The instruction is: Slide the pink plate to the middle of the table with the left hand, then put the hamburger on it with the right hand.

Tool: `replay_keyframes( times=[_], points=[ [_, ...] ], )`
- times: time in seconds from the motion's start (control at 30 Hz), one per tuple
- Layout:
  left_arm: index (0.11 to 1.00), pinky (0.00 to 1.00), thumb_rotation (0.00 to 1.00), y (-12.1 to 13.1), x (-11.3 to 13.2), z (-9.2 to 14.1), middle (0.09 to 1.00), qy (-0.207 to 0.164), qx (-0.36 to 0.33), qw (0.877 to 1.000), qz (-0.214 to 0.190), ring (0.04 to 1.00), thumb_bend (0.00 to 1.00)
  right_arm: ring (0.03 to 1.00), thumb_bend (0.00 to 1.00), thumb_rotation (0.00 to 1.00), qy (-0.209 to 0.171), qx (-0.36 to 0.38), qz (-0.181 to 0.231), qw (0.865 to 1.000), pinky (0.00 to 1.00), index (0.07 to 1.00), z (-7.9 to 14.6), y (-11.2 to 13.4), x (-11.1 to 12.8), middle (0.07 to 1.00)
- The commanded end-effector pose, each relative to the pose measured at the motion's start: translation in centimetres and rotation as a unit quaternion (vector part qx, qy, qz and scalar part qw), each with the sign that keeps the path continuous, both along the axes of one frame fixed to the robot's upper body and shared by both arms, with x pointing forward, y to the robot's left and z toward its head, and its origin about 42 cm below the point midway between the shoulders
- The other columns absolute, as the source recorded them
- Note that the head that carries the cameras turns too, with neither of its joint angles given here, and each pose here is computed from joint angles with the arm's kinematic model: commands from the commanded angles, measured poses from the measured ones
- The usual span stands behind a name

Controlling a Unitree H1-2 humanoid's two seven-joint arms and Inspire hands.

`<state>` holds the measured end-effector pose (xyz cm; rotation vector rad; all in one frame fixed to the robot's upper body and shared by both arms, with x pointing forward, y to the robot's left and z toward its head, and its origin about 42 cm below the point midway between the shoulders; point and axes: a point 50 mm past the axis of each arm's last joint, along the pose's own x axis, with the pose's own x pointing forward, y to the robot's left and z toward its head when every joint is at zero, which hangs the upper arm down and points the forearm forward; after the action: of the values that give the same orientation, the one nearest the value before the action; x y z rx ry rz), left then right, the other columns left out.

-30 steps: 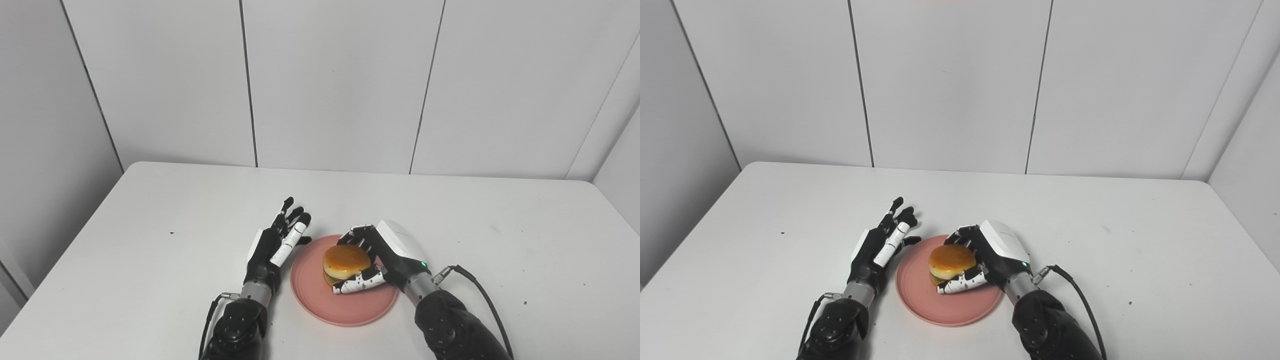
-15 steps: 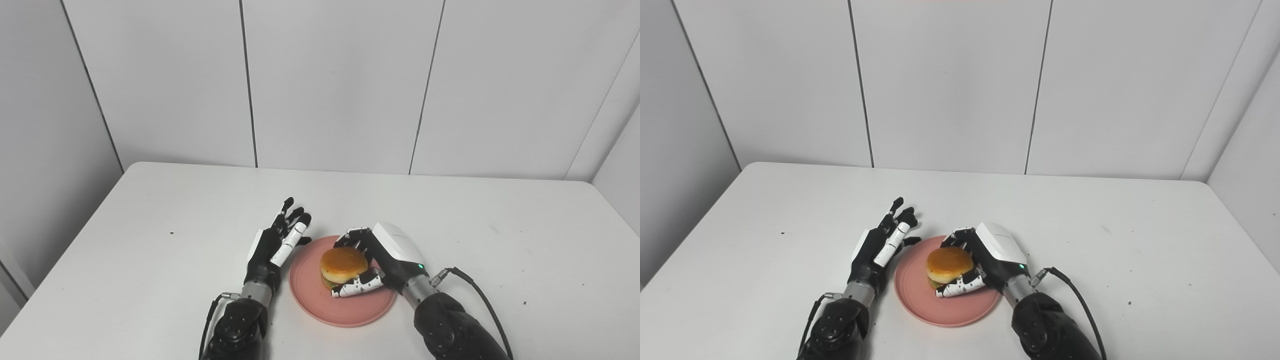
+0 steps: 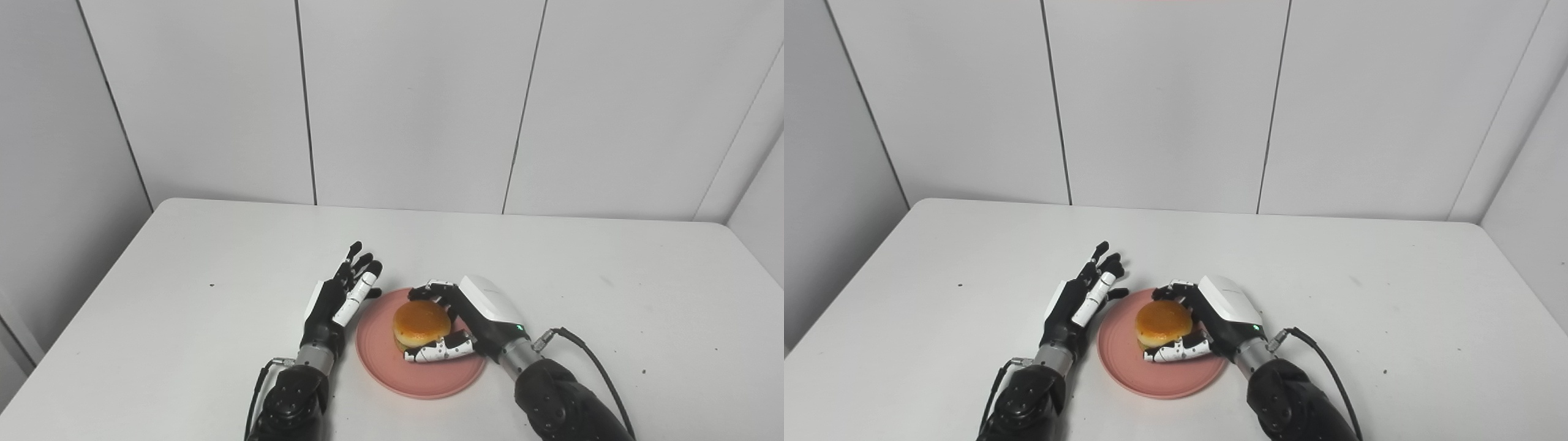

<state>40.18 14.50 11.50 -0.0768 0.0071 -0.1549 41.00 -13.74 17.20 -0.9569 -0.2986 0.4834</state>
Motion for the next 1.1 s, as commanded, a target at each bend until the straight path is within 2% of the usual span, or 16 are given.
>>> replay_keyframes(
  times=[0.0, 0.2, 0.5, 0.6, 0.67, 0.73, 0.87, 0.93, 1.07],
  points=[
    [0.944, 0.72, 0.72, -1.0, 0.1, -0.2, 0.926, 0.012, 0.004, 1.0, -0.02, 0.874, 0.85, 0.721, 1.0, 0.44, -0.042, -0.001, 0.025, 0.999, 0.64, 0.717, 2.1, 0.2, 0.1, 0.753],
    [0.948, 0.71, 0.72, -1.0, 0.0, -0.1, 0.933, 0.012, 0.001, 1.0, -0.026, 0.883, 0.85, 0.751, 1.0, 0.49, -0.068, -0.012, 0.039, 0.997, 0.67, 0.729, 3.4, -0.3, -0.6, 0.77],
    [0.95, 0.75, 0.71, -1.0, -0.1, -0.2, 0.935, 0.016, -0.009, 0.999, -0.026, 0.898, 0.83, 0.783, 1.0, 0.46, -0.096, 0.02, 0.03, 0.995, 0.72, 0.726, 6.1, -2.2, -2.2, 0.776],
    [0.947, 0.73, 0.71, -0.9, -0.1, -0.3, 0.931, 0.017, -0.007, 1.0, -0.025, 0.893, 0.83, 0.764, 1.0, 0.44, -0.105, 0.05, 0.028, 0.993, 0.69, 0.715, 6.8, -3.0, -2.6, 0.761],
    [0.949, 0.73, 0.71, -0.8, -0.1, -0.3, 0.931, 0.017, -0.007, 1.0, -0.025, 0.894, 0.82, 0.73, 1.0, 0.42, -0.111, 0.071, 0.026, 0.991, 0.63, 0.702, 7.1, -3.3, -2.9, 0.742],
    [0.95, 0.74, 0.71, -0.8, -0.2, -0.2, 0.932, 0.018, -0.009, 0.999, -0.026, 0.893, 0.82, 0.715, 1.0, 0.45, -0.113, 0.087, 0.023, 0.99, 0.6, 0.7, 7.4, -3.8, -3.1, 0.737],
    [0.952, 0.74, 0.7, -0.7, -0.3, -0.2, 0.938, 0.019, -0.011, 0.999, -0.027, 0.896, 0.8, 0.701, 0.99, 0.51, -0.118, 0.108, 0.007, 0.987, 0.61, 0.707, 8.0, -4.9, -3.9, 0.73],
    [0.954, 0.75, 0.7, -0.6, -0.3, -0.2, 0.942, 0.019, -0.014, 0.999, -0.027, 0.9, 0.8, 0.699, 0.98, 0.52, -0.114, 0.142, -0.011, 0.983, 0.61, 0.704, 7.6, -5.4, -3.9, 0.726],
    [0.962, 0.7, 0.7, -0.4, -0.3, -0.1, 0.948, 0.016, -0.026, 0.999, -0.022, 0.903, 0.82, 0.7, 0.88, 0.56, -0.098, 0.204, -0.05, 0.973, 0.59, 0.698, 6.3, -5.8, -3.7, 0.731]
  ],
)
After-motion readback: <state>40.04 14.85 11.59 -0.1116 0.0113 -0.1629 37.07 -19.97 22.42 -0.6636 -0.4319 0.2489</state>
